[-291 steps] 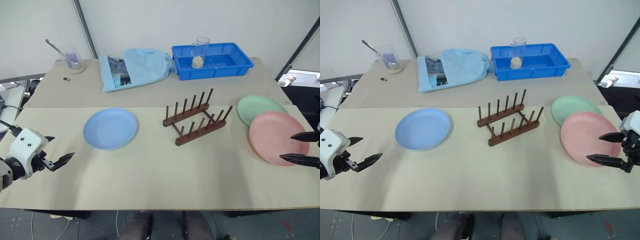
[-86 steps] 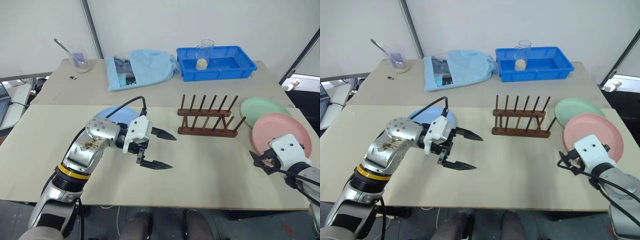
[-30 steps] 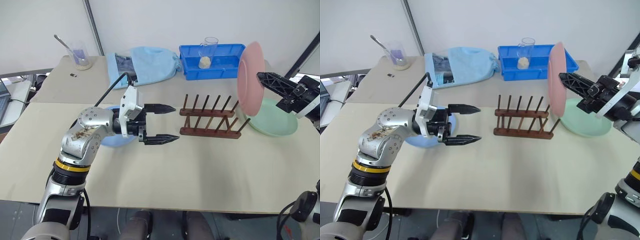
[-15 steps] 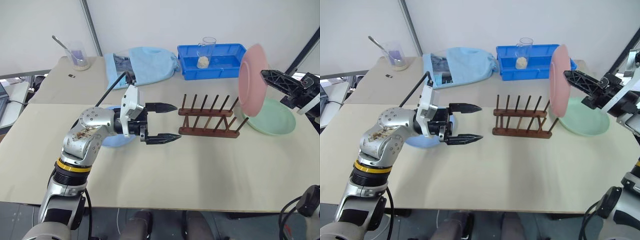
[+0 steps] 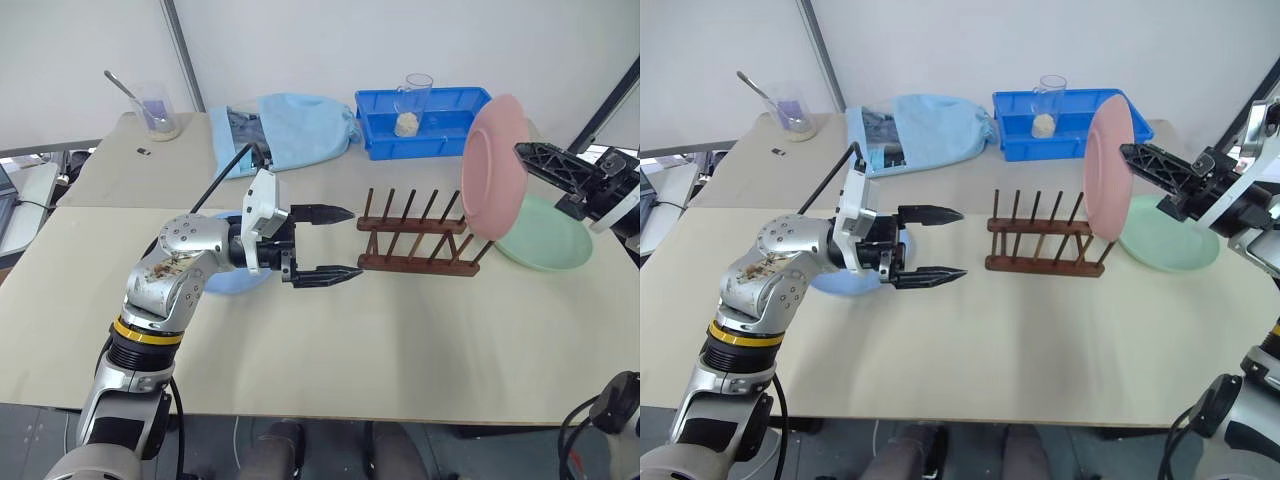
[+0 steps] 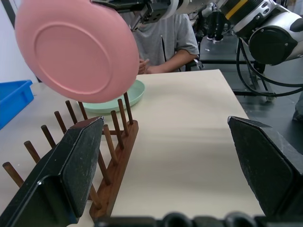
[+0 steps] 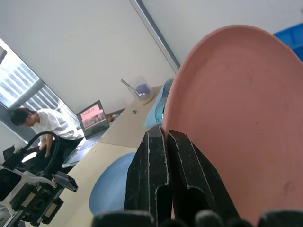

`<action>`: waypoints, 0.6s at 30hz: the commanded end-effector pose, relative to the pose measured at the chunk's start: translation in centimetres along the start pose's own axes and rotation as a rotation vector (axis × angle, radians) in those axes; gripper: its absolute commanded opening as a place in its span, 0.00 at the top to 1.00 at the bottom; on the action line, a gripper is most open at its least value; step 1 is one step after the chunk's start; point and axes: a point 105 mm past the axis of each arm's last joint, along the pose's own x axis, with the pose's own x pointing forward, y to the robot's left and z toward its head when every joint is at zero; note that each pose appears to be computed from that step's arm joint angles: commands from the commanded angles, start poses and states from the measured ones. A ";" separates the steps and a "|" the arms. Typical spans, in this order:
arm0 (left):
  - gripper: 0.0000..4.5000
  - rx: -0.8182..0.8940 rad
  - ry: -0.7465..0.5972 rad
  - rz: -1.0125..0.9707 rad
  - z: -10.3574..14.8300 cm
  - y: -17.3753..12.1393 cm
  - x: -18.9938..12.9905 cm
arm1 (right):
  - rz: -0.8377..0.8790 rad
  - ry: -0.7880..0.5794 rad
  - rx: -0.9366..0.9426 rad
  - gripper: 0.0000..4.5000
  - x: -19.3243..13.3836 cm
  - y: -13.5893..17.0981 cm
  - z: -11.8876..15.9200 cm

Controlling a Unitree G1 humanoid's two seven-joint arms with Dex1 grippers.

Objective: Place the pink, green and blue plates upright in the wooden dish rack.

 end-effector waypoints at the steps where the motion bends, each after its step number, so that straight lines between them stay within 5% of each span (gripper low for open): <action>1: 0.00 0.055 -0.034 -0.015 1.3 -0.3 0.3 | 0.009 -0.056 -0.036 0.98 -0.2 0.5 1.4; 10: 0.00 0.036 -0.073 -0.015 2.0 -0.2 0.4 | -0.024 -0.046 0.044 0.98 0.7 -0.6 1.5; 18: 0.00 0.030 -0.079 -0.019 2.1 -0.3 0.3 | -0.111 -0.079 0.023 0.40 0.6 -1.9 2.3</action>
